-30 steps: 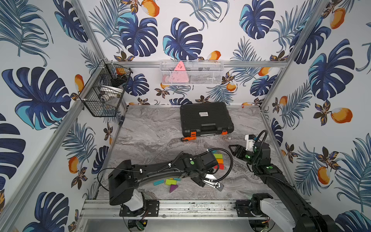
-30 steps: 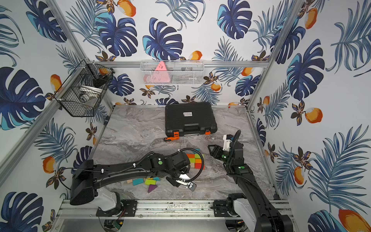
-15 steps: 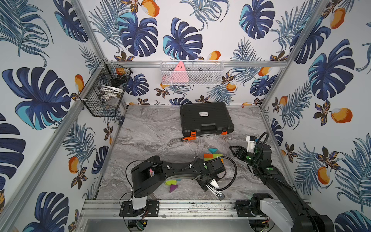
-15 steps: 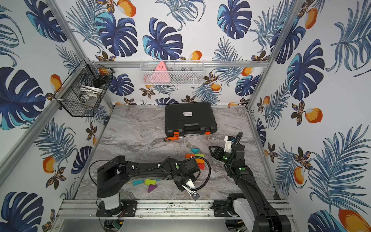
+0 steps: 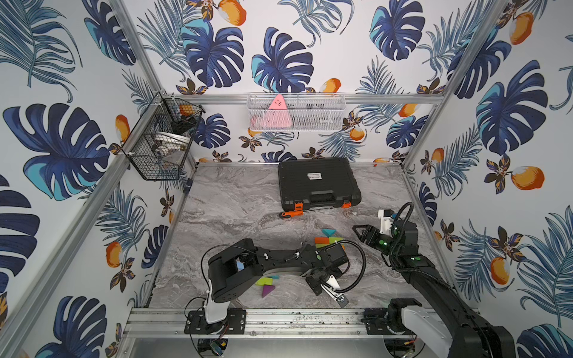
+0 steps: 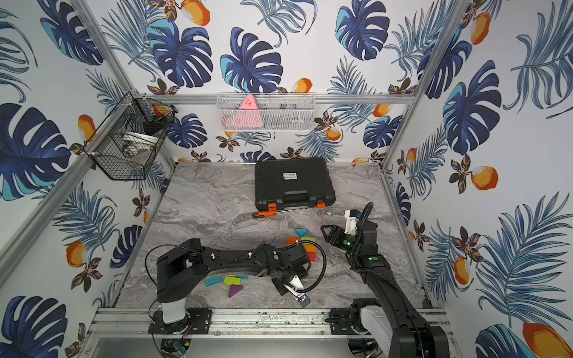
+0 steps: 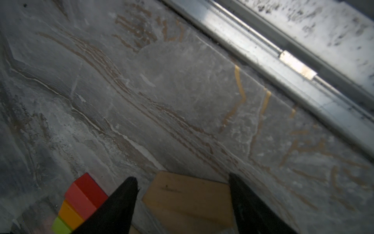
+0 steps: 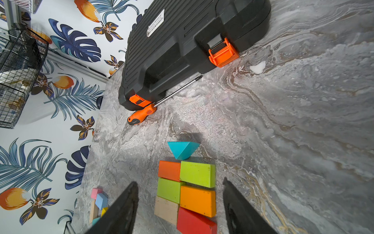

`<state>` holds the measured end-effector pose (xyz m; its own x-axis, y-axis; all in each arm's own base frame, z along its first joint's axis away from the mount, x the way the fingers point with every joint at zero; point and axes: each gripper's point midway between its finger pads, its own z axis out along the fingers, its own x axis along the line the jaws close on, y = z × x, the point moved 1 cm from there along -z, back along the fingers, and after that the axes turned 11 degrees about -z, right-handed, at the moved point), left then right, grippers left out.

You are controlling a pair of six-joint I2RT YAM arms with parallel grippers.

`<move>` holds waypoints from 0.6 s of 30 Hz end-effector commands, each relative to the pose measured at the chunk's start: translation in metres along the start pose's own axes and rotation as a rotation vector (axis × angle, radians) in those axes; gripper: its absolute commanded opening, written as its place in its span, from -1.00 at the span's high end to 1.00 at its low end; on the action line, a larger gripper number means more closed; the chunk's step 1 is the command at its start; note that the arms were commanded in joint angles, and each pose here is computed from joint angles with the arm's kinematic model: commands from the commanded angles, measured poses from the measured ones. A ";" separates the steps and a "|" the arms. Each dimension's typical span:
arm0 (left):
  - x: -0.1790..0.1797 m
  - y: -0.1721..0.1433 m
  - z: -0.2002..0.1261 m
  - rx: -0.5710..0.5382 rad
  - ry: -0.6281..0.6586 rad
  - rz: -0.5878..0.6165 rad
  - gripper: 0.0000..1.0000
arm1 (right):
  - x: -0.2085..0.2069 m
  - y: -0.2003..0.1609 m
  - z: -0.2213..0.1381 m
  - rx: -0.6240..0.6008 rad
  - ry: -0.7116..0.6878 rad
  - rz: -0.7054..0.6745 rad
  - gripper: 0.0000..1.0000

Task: Assemble a piece of candy with building blocks
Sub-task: Place the building block at the center of the board.

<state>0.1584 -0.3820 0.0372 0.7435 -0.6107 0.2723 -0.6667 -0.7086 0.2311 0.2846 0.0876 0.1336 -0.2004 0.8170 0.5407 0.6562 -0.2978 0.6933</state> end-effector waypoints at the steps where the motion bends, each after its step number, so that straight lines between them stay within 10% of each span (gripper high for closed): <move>1: 0.004 0.004 -0.015 -0.024 0.034 -0.056 -0.62 | 0.005 0.008 0.000 -0.026 0.026 -0.022 -0.35; 7: 0.016 0.014 -0.075 -0.176 0.272 -0.313 -0.74 | 0.006 0.008 0.000 -0.035 0.031 -0.024 -0.36; 11: 0.018 0.013 -0.117 -0.333 0.434 -0.721 -0.87 | 0.009 0.007 0.002 -0.020 0.053 -0.029 -0.35; 18: -0.007 0.010 -0.099 -0.268 0.488 -1.220 -0.83 | 0.010 0.009 0.002 -0.021 0.055 -0.031 -0.36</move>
<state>0.1240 -0.3545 0.1321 0.9456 0.2737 0.1757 0.0775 -0.7144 0.6955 0.2872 0.0920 0.1373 -0.2323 0.8025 0.5496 0.6501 -0.2922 0.7014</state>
